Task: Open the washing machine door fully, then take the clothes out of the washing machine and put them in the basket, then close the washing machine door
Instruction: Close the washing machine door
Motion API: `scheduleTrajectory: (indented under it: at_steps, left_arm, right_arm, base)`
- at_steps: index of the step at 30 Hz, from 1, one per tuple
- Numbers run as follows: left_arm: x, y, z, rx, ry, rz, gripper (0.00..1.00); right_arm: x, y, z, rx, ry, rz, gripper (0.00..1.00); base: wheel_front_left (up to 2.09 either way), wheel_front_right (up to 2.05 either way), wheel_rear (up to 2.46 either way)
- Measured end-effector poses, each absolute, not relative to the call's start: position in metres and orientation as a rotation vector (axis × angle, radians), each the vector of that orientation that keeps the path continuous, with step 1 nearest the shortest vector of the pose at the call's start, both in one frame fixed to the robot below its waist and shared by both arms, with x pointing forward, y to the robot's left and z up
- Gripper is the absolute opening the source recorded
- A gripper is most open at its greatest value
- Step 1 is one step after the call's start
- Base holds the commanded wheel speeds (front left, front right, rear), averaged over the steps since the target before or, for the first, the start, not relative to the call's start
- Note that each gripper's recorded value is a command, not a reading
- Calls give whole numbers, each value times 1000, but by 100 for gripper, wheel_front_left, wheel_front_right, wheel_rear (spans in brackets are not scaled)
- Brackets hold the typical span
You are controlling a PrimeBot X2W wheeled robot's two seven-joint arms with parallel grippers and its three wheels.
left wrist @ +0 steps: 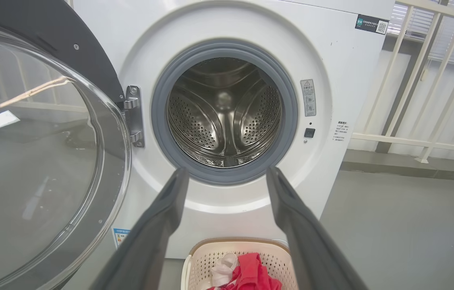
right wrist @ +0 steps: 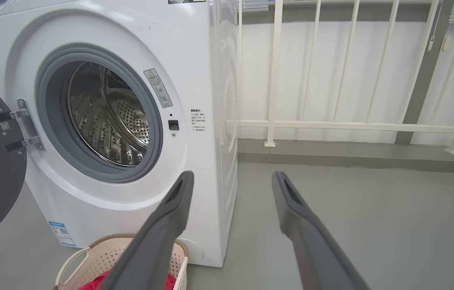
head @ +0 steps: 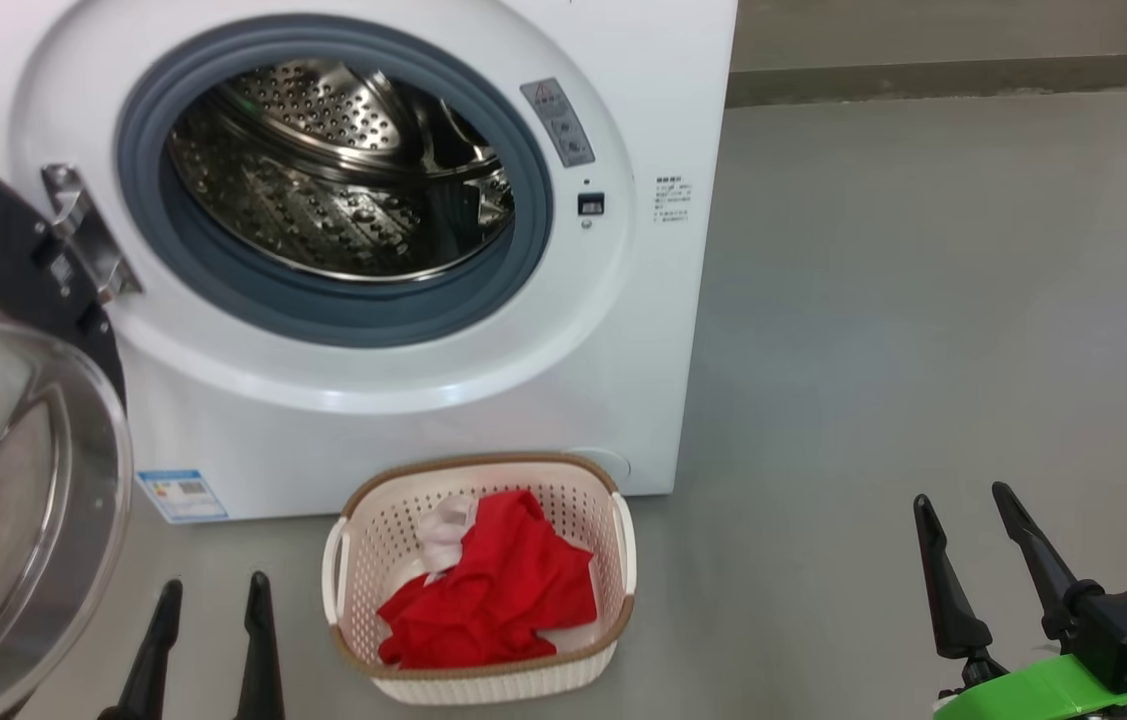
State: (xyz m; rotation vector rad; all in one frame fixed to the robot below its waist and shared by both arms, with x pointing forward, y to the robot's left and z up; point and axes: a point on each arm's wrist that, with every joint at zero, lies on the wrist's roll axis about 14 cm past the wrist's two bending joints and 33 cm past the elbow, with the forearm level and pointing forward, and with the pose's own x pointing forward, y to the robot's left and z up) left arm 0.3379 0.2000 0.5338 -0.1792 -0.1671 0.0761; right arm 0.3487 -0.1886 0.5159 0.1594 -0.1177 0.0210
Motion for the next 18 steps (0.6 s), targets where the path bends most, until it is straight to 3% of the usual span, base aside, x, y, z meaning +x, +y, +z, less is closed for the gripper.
scheduleTrajectory:
  at_steps: [7, 18]
  left_arm:
    - [336, 199, 532, -171, -157, 68, 100]
    - [334, 204, 532, -160, -157, 89, 100]
  right_arm:
    - [350, -187, 516, 160, -116, 26, 100]
    - [351, -183, 513, 162, -107, 37, 100]
  base:
    - [-97, 97, 0]
    - [-8, 8, 0]
